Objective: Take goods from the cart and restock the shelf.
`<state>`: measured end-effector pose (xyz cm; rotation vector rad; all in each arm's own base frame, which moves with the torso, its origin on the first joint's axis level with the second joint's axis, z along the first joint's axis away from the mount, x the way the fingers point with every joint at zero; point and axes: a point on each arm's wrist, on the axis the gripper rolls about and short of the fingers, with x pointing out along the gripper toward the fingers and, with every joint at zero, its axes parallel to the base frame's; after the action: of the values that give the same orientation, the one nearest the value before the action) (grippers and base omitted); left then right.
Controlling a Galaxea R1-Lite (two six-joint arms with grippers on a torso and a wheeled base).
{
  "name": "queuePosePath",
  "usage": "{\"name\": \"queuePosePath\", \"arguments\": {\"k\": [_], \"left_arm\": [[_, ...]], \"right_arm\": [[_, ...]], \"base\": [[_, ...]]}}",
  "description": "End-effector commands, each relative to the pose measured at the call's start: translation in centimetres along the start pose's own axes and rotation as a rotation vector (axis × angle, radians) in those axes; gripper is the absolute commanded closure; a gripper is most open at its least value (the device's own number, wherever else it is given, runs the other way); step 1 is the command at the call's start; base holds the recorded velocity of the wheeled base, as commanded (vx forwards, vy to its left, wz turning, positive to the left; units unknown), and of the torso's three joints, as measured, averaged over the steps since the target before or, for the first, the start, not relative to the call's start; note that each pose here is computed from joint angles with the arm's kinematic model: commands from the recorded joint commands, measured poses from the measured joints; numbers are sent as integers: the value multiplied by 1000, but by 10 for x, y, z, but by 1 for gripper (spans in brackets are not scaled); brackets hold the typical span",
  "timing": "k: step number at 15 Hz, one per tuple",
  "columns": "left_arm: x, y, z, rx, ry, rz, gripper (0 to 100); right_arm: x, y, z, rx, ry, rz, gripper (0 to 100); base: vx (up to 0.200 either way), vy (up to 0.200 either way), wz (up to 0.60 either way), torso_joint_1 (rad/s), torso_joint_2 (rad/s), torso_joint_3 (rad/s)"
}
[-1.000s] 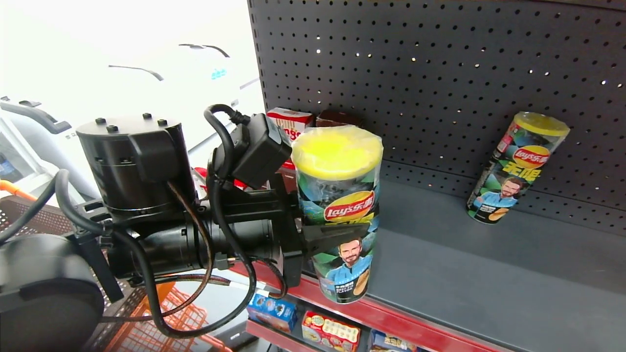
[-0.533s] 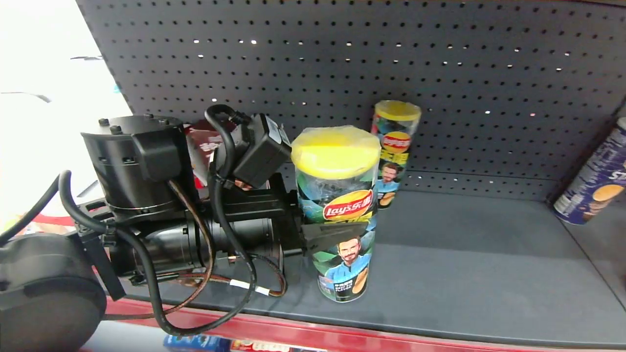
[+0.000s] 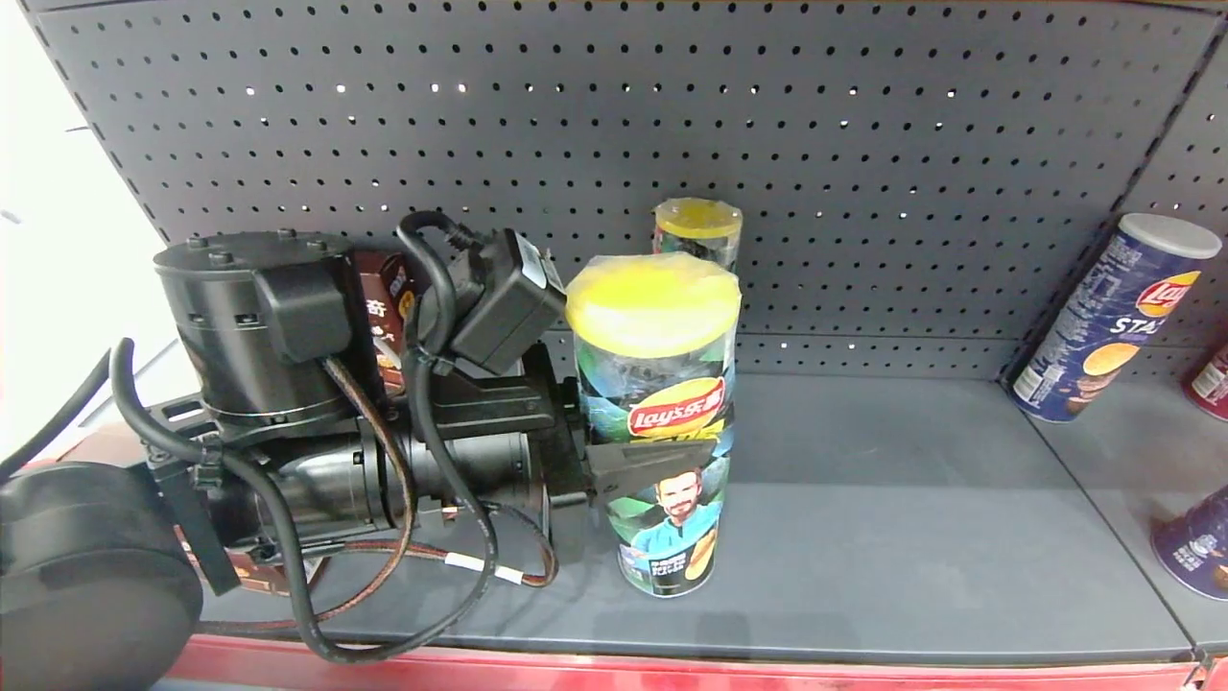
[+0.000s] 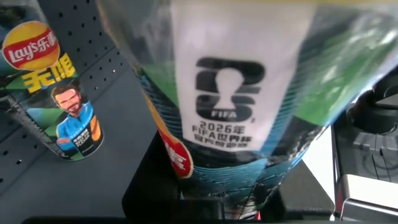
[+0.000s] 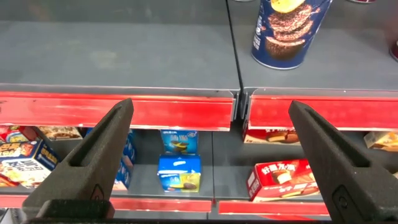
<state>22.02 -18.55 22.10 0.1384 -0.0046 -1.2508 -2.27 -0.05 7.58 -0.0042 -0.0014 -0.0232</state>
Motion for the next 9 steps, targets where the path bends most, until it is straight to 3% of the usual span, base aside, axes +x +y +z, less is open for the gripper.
{"name": "queuePosePath", "arguments": {"k": [1, 8, 9], "left_arm": [[-1, -1, 1, 2, -2, 0, 100], [-1, -1, 0, 1, -1, 0, 100], [-1, -1, 0, 0, 0, 0, 100]], "right_arm": [[0, 0, 0, 0, 1, 0, 0], [0, 0, 0, 0, 0, 0, 0], [0, 0, 0, 0, 1, 0, 0]], "base": [[0, 0, 0, 0, 0, 0], [0, 0, 0, 0, 0, 0], [0, 0, -600, 2, 7, 2]]}}
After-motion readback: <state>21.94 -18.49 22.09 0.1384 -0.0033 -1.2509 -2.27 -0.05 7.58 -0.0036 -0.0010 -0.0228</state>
